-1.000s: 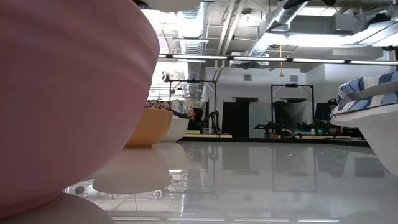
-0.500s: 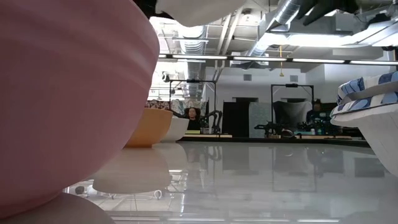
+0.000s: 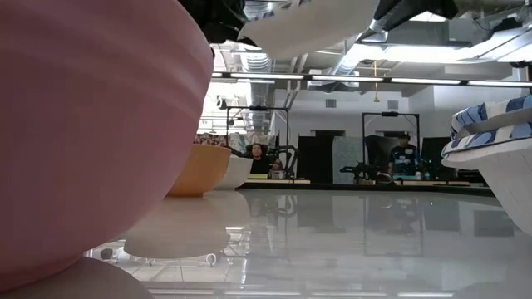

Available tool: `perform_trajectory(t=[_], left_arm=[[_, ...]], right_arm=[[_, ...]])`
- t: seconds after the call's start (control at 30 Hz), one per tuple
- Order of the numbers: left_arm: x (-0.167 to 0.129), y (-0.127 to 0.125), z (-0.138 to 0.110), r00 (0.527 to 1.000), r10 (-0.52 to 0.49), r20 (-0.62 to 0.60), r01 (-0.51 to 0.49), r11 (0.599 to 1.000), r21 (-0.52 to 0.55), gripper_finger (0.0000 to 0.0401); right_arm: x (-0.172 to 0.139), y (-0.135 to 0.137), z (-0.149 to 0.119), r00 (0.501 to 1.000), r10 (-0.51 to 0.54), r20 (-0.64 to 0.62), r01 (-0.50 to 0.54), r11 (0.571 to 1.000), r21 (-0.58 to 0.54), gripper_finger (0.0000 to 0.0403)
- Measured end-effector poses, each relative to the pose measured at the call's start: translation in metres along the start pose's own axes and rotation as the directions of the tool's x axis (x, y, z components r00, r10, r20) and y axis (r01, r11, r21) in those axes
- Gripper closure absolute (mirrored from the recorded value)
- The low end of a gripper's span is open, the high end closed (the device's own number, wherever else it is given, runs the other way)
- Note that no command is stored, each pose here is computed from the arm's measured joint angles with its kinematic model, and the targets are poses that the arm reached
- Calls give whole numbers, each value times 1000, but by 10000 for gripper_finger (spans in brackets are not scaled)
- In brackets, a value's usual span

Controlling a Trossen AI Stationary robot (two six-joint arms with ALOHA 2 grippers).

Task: Nest bowls inside each other
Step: Stack the left white paper bowl on top of the right white paper bowl

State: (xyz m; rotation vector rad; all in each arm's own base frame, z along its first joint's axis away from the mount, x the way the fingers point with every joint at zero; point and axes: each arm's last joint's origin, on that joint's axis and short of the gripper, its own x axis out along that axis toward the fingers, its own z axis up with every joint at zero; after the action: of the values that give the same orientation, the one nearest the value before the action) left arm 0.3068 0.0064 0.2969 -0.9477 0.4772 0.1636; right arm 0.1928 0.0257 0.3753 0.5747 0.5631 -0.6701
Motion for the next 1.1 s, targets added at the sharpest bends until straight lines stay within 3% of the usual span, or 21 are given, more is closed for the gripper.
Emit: perform_trajectory(t=[0.23, 0.4, 0.77, 1.1], left_arm=[[1, 8, 3, 998, 55, -11, -55, 998, 8, 401], [0, 14, 2, 994, 106, -21, -106, 994, 16, 401], [0, 12, 4, 994, 108, 19, -109, 994, 17, 401], [0, 12, 4, 994, 108, 23, -108, 994, 15, 401]], right_arm=[[22, 15, -8, 997, -25, -72, 22, 999, -35, 172], [27, 24, -9, 992, 55, -117, -57, 998, -12, 133], [35, 34, -8, 989, 100, -105, -108, 992, -66, 127], [68, 47, -19, 984, 31, -178, -53, 991, -121, 127]])
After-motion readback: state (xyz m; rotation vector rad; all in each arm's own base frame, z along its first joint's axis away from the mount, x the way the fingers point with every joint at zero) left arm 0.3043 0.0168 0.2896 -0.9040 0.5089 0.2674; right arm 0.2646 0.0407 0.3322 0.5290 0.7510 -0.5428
